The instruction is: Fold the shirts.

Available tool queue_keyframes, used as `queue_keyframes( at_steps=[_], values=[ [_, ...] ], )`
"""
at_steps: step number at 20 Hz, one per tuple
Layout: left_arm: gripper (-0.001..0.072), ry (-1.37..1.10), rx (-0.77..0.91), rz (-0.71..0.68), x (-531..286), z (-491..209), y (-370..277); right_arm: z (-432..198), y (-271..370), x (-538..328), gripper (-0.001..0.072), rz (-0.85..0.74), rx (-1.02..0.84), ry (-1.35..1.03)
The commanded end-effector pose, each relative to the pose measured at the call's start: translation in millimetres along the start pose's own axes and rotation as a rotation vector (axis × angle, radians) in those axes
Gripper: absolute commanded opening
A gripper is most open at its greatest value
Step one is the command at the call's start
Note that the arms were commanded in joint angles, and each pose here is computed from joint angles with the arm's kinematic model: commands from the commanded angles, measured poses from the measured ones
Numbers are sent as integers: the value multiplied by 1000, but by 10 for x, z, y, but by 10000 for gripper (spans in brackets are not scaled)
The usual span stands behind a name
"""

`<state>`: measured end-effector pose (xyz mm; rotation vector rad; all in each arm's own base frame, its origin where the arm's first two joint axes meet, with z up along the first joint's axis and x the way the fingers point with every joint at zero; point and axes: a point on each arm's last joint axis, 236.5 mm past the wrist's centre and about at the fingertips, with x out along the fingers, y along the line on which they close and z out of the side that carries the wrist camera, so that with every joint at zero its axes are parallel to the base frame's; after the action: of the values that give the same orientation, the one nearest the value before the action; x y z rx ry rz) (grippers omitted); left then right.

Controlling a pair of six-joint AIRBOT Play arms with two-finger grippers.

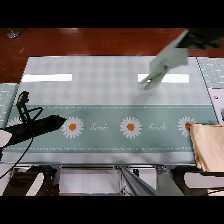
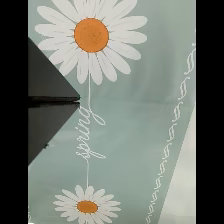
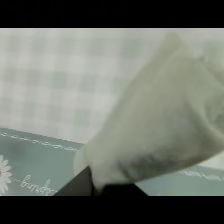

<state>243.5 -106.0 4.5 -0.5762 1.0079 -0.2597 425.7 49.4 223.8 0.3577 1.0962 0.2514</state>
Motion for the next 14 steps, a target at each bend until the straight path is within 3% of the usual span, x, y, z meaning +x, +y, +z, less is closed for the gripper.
queue_keyframes(
  at_steps=[1, 6, 14],
  values=[
    [36, 0, 0, 1, 0, 0, 2, -374, -938, -713, 17, -240, 236, -3],
    [36, 1, 0, 0, 0, -3, 2, -1146, -1683, -1423, 17, -493, 482, -77],
    [36, 3, 0, 0, 0, -8, 1, -3113, -2181, -1672, 17, -857, 885, 57]
  ],
)
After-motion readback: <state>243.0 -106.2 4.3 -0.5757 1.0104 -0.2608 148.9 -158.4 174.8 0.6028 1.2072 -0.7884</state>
